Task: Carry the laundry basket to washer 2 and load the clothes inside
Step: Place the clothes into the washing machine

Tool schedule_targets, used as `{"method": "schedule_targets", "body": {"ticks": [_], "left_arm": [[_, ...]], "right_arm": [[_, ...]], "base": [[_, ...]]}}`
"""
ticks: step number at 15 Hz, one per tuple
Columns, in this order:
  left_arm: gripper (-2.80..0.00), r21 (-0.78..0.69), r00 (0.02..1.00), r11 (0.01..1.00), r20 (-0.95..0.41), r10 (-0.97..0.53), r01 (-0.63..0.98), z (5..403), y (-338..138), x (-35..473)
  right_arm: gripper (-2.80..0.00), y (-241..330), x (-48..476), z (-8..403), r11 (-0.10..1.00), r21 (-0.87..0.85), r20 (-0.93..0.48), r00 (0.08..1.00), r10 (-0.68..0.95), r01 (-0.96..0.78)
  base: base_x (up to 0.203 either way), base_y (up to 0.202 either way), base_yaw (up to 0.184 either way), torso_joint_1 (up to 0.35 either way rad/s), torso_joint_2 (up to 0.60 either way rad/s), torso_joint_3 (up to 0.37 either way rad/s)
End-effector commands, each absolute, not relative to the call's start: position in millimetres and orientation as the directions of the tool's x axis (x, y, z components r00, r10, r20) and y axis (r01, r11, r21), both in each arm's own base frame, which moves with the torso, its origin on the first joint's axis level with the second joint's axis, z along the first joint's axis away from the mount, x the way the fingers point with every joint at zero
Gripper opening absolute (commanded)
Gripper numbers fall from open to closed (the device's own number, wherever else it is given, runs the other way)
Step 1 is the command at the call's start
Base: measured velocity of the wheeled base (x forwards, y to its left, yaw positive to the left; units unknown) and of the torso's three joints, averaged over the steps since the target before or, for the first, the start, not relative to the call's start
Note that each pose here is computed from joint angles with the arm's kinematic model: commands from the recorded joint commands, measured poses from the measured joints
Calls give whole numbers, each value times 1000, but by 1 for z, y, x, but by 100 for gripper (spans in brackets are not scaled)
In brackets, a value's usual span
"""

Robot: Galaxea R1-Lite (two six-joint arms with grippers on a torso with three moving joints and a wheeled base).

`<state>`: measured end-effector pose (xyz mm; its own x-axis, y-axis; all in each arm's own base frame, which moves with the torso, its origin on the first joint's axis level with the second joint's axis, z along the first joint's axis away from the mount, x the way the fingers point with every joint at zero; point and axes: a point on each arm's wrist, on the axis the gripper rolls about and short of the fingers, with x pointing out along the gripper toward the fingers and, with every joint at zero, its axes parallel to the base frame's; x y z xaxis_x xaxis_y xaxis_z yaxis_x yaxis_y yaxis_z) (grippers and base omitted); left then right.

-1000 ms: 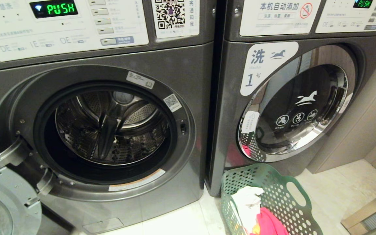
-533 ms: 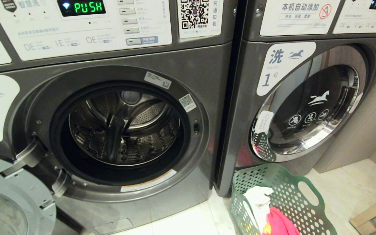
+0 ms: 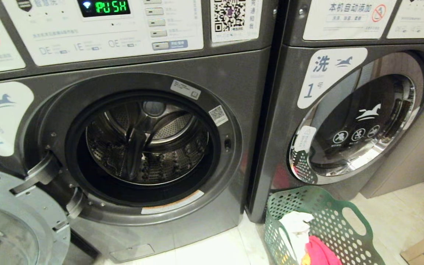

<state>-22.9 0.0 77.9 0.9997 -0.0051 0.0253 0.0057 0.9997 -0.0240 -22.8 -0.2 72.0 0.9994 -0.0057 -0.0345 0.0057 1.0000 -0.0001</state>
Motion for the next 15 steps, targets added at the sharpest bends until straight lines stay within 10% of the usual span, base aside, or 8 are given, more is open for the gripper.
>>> {"method": "schedule_targets", "body": {"ticks": [1, 15], "left_arm": [[-280, -24, 1000, 1000, 17, -5, 5, 76, 0, -22], [-280, -17, 1000, 1000, 17, -5, 5, 76, 0, -22]], "right_arm": [[-280, 0, -22, 70, 1000, 0, -43, 999, -6, 6], [-280, 0, -22, 70, 1000, 16, -44, 999, -11, 11]], "base": [[0, -3, 142, -1, 7, -1], [0, -2, 51, 2, 1, -2]]}}
